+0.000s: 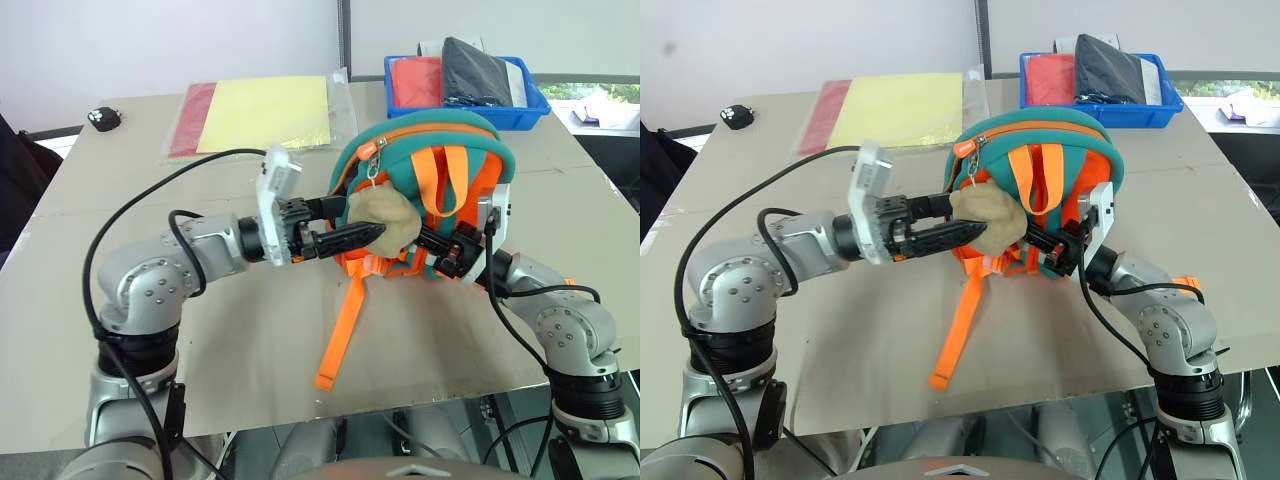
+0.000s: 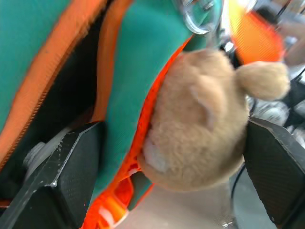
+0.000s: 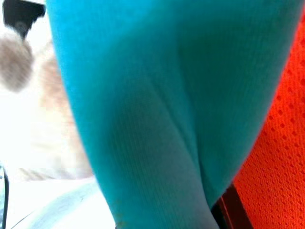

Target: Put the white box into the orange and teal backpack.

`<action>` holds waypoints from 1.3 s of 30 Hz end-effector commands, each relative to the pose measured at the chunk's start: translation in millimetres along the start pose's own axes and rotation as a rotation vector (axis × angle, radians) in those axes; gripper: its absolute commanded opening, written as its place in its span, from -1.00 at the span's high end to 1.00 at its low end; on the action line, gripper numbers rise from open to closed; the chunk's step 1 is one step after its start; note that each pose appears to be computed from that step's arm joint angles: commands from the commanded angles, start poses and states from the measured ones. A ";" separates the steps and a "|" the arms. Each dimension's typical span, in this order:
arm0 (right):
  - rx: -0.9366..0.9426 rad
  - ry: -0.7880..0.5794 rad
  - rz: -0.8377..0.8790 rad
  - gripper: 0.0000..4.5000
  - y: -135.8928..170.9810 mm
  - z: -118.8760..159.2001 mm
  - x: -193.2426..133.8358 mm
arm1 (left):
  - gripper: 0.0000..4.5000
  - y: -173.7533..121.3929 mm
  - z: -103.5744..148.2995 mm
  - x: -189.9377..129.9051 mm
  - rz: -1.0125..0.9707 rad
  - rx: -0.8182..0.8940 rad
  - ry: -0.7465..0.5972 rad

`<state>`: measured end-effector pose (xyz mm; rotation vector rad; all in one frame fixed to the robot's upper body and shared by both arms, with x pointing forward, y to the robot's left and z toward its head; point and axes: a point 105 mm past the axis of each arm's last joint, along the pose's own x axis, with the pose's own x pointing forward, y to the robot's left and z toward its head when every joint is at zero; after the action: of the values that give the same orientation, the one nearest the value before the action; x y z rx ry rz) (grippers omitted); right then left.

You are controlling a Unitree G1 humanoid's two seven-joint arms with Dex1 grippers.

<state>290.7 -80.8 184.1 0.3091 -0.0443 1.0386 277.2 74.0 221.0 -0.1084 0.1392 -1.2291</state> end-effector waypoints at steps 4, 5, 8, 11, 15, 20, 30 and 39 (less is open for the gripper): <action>-0.024 -0.052 0.019 1.00 7.3 9.2 1.2 | -0.97 -34.2 25.1 2.5 -0.161 0.041 -0.141; -0.022 -0.052 0.019 1.00 7.5 8.6 1.4 | -0.97 -38.9 27.5 -3.0 -0.196 0.014 -0.152; -0.019 -0.054 0.019 1.00 7.6 8.0 1.9 | -0.97 -44.9 26.1 -16.1 -0.239 -0.023 -0.124; -0.017 -0.054 0.021 1.00 7.9 7.6 2.5 | -0.97 -41.4 22.5 -24.1 -0.213 -0.027 -0.082; -0.013 -0.051 0.027 1.00 8.3 6.6 3.2 | -0.97 -28.3 42.0 -45.7 -0.145 -0.020 -0.154; -0.010 -0.050 0.028 1.00 8.4 6.0 3.9 | -0.97 -52.0 54.5 -56.3 -0.286 -0.124 -0.248; -0.006 -0.055 0.023 1.00 9.7 6.2 4.6 | -0.97 -23.8 18.3 -34.6 -0.064 -0.089 -0.113; -0.006 -0.064 0.017 1.00 9.5 7.9 4.8 | -0.97 -13.8 2.1 -13.6 -0.050 0.001 -0.033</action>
<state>290.2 -76.1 181.5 0.3420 -0.0492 1.0286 258.0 85.3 223.0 -0.1667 0.1465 -1.2743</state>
